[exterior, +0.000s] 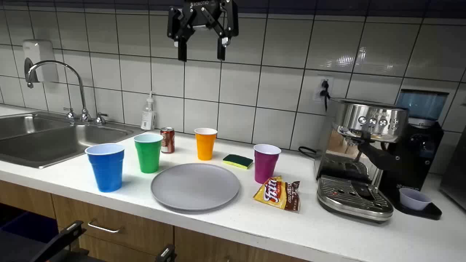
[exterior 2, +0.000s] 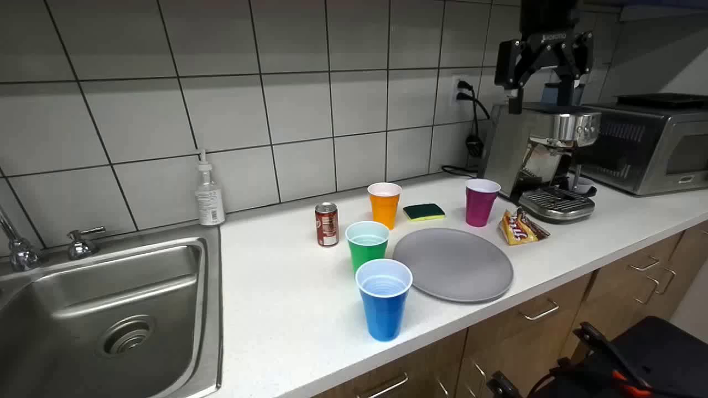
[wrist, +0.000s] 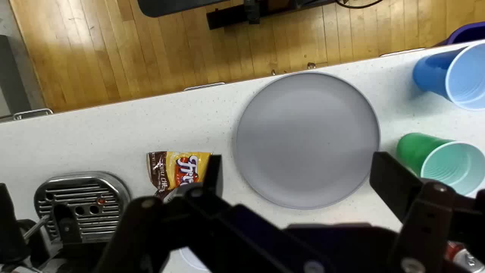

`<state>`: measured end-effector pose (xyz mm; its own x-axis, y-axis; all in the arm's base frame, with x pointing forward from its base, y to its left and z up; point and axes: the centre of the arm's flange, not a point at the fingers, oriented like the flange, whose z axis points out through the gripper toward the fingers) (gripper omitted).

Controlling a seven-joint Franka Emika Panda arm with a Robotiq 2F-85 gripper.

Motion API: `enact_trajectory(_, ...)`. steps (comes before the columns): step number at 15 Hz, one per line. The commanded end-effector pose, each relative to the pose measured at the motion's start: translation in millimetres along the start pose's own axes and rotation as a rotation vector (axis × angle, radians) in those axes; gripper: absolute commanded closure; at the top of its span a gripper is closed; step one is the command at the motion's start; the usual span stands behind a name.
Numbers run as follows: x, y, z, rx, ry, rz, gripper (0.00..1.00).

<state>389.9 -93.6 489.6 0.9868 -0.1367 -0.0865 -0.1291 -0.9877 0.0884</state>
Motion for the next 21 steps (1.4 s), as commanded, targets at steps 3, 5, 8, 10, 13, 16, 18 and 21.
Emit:
enact_trajectory(3, 0, 0, 0, 0.000, 0.000, 0.000, 0.00)
enact_trajectory(5, 0, 0, 0, 0.000, 0.000, 0.000, 0.00)
enact_trajectory(8, 0, 0, 3, -0.013, 0.020, 0.019, 0.00)
enact_trajectory(10, 2, -1, 12, -0.025, 0.034, 0.026, 0.00)
enact_trajectory(13, 2, -1, 31, -0.022, 0.085, 0.016, 0.00)
enact_trajectory(16, 1, 0, 51, -0.031, 0.123, 0.001, 0.00)
enact_trajectory(18, 1, 3, 65, -0.044, 0.134, 0.001, 0.00)
enact_trajectory(21, 6, 13, 87, -0.065, 0.117, -0.019, 0.00)
